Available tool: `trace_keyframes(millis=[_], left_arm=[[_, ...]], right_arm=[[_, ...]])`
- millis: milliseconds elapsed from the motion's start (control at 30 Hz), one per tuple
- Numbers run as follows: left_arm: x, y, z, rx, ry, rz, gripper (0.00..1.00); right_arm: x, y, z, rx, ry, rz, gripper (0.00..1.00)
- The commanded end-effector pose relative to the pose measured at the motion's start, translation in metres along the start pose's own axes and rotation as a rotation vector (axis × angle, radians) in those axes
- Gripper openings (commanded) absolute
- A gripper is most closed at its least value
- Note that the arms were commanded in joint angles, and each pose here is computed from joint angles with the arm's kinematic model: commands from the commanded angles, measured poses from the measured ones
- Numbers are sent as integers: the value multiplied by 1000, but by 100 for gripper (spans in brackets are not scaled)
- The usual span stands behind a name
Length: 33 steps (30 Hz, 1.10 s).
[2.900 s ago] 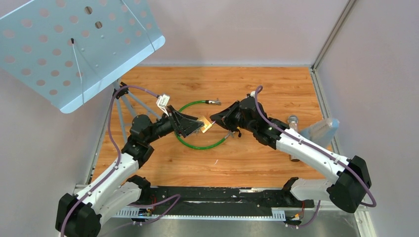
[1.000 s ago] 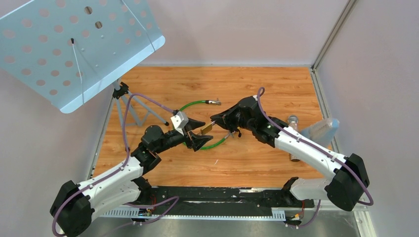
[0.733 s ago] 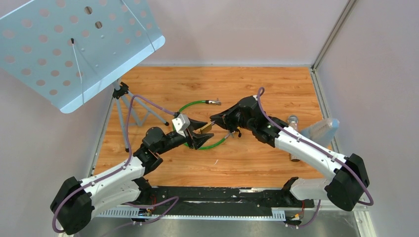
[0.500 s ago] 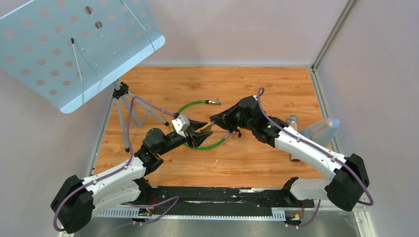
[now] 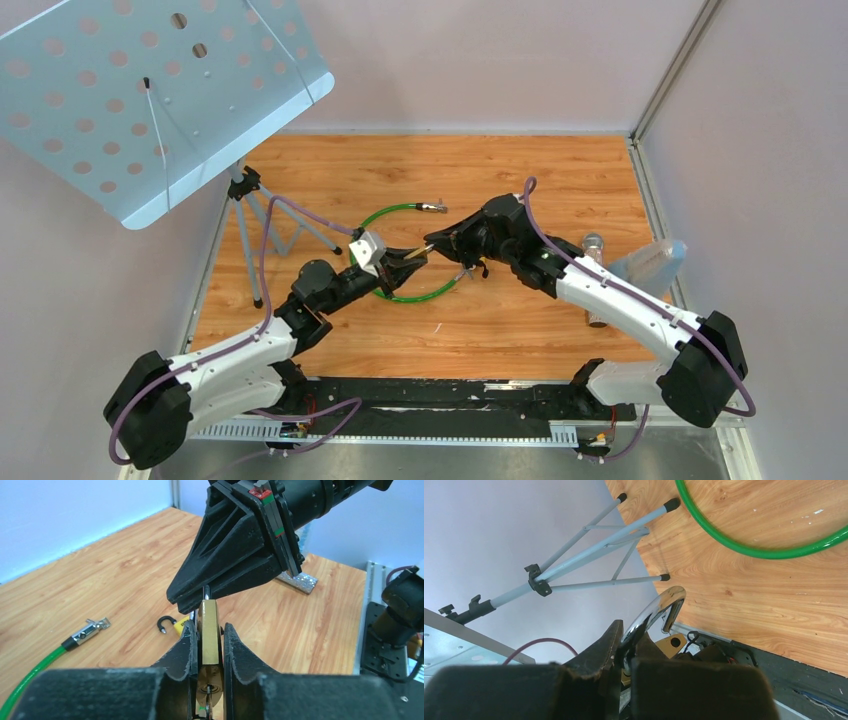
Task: Lock with the key
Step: Lock the lock.
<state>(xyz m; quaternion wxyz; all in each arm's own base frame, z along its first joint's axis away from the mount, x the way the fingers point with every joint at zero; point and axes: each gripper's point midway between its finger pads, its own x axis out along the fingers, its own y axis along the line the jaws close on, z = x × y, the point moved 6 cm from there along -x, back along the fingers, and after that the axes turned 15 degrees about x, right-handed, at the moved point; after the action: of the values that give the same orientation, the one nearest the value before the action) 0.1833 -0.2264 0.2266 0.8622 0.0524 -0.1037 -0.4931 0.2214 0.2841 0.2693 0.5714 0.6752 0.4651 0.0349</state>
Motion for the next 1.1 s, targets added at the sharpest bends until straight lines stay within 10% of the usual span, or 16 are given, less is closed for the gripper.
trace_keyframes(millis=[0, 233, 400, 533, 1067], left_arm=[[5, 4, 13, 12, -25, 14, 1], [15, -2, 11, -57, 42, -47, 0], [16, 8, 16, -151, 78, 61, 0], [18, 19, 27, -215, 105, 158, 0], [28, 15, 78, -213, 120, 13, 0]], right_arm=[[-19, 36, -19, 33, 95, 126, 0], [-14, 35, -19, 25, 99, 115, 6], [-10, 22, -8, 2, 42, 104, 53], [-7, -5, 11, -19, 2, 56, 72], [-85, 18, 33, -1173, -207, 443, 73]])
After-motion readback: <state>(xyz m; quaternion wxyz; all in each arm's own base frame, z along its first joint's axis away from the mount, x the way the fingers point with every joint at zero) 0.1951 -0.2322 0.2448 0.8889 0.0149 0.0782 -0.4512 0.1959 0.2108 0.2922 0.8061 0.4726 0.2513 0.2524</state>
